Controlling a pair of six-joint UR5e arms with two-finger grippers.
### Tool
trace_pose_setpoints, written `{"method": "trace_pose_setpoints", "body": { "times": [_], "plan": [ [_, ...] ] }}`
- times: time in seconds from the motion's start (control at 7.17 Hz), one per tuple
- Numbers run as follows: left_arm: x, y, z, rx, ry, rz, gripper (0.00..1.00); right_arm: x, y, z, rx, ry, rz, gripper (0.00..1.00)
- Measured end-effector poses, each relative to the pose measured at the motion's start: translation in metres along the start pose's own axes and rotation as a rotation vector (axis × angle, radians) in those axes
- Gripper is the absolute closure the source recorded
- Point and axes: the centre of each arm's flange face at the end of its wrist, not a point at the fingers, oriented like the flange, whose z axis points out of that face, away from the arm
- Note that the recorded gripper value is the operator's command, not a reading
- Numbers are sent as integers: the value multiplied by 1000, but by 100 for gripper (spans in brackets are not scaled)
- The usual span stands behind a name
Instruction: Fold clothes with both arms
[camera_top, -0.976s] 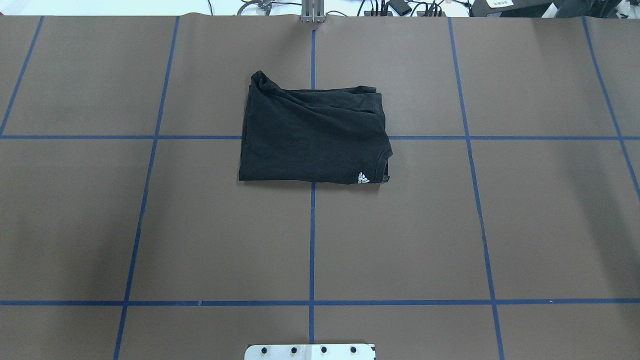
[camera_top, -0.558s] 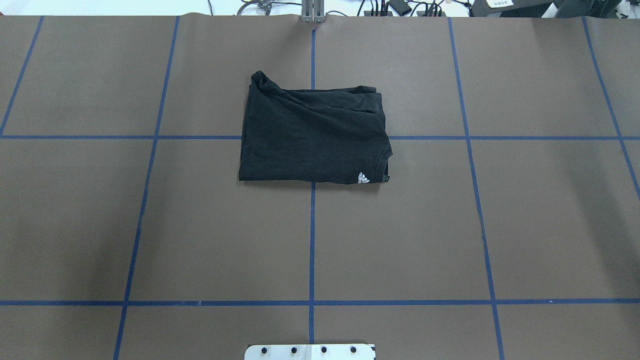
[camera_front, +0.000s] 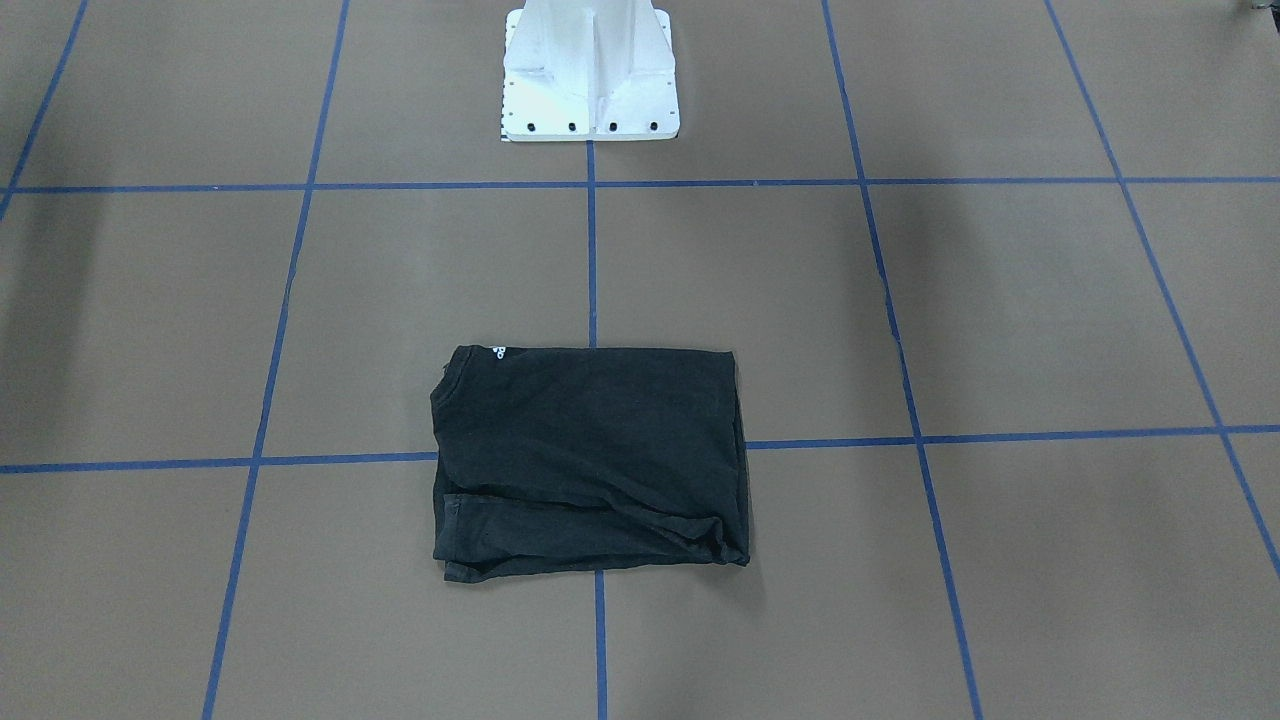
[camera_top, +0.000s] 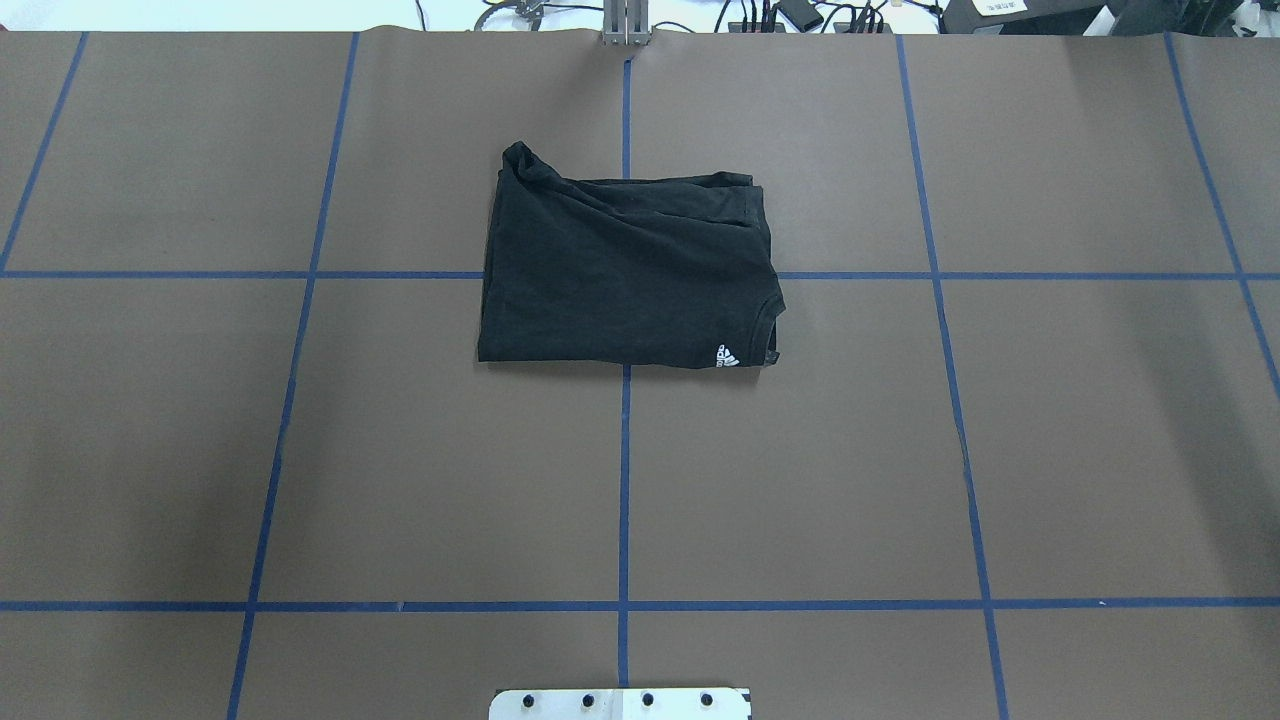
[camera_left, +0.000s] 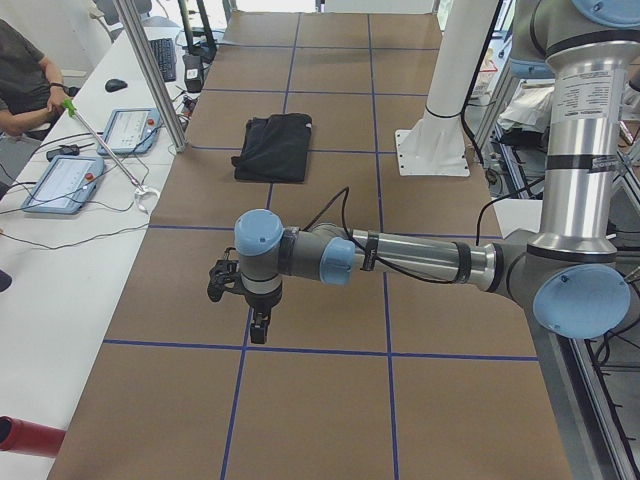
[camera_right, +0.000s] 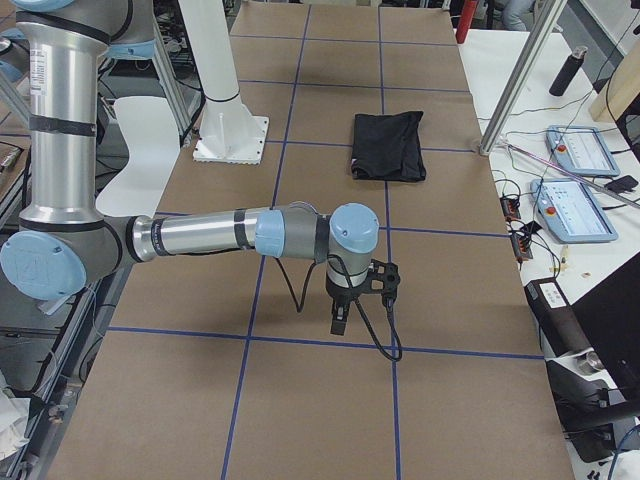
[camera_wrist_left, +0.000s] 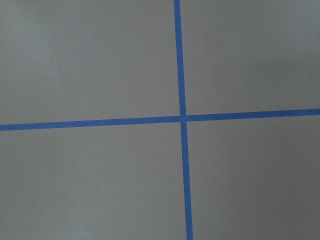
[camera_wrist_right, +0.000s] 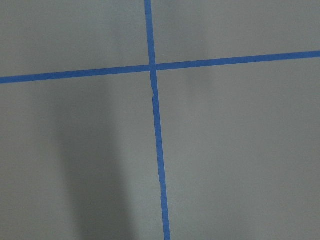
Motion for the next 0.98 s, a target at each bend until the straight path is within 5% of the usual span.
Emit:
{"method": "trace_pose_setpoints", "body": {
  "times": [0.42, 0.98],
  "plan": [
    [1, -21, -4, 17, -47, 23, 0, 2, -9, 3, -5, 1, 3, 0],
    [-10, -18, 12, -19, -13, 39, 0, -1, -11, 1, 0, -3, -1, 0]
  ]
}}
